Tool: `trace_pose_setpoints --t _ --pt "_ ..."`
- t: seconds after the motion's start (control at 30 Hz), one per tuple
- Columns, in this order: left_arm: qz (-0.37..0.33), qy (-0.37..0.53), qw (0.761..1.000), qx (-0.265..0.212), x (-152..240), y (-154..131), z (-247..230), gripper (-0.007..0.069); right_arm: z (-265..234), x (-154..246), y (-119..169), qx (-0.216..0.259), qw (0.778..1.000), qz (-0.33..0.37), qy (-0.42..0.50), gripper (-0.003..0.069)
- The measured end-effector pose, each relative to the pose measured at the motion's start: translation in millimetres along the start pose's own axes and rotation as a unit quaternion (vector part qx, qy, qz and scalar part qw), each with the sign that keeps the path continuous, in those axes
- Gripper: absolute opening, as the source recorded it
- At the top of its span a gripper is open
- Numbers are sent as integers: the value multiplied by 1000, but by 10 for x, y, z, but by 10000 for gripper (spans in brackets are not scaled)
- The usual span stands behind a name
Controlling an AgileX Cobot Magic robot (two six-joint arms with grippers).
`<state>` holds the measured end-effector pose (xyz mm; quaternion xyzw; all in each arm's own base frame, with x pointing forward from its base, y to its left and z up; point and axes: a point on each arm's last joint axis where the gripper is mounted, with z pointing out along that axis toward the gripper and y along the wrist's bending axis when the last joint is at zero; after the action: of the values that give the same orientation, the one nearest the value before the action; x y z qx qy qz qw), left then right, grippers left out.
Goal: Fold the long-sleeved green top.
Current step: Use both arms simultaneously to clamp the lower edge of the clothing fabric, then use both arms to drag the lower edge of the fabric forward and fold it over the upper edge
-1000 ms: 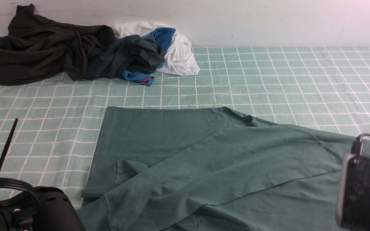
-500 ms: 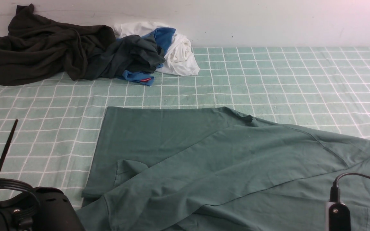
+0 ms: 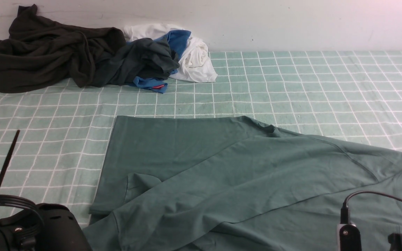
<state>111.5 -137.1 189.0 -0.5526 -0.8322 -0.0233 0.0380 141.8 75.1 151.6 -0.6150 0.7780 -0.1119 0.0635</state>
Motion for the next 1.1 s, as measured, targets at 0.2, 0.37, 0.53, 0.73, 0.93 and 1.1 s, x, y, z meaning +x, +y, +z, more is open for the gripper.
trace_pose_setpoints --t 0.2,0.37,0.53,0.73,0.93,1.1 --pt "0 0 1000 -1 -1 1 0 6 27 -35 -20 -7 1000 -24 10 181" --pt "0 -1 1000 -1 0 1 -2 6 -15 -72 -60 -4 1000 -18 5 22" --pt "-4 -4 1000 -14 -9 27 -33 6 -108 -72 -90 -1 1000 -7 2 -1" --pt "-23 -15 999 -40 -71 148 -250 8 -370 -133 -290 16 1000 21 -3 -1" --pt "-106 -79 989 -71 -117 688 -727 11 -814 -167 -916 60 992 91 -57 -2" --pt "-149 -117 976 -103 -185 1302 -1063 18 -947 -176 -1494 62 985 132 -90 -2"
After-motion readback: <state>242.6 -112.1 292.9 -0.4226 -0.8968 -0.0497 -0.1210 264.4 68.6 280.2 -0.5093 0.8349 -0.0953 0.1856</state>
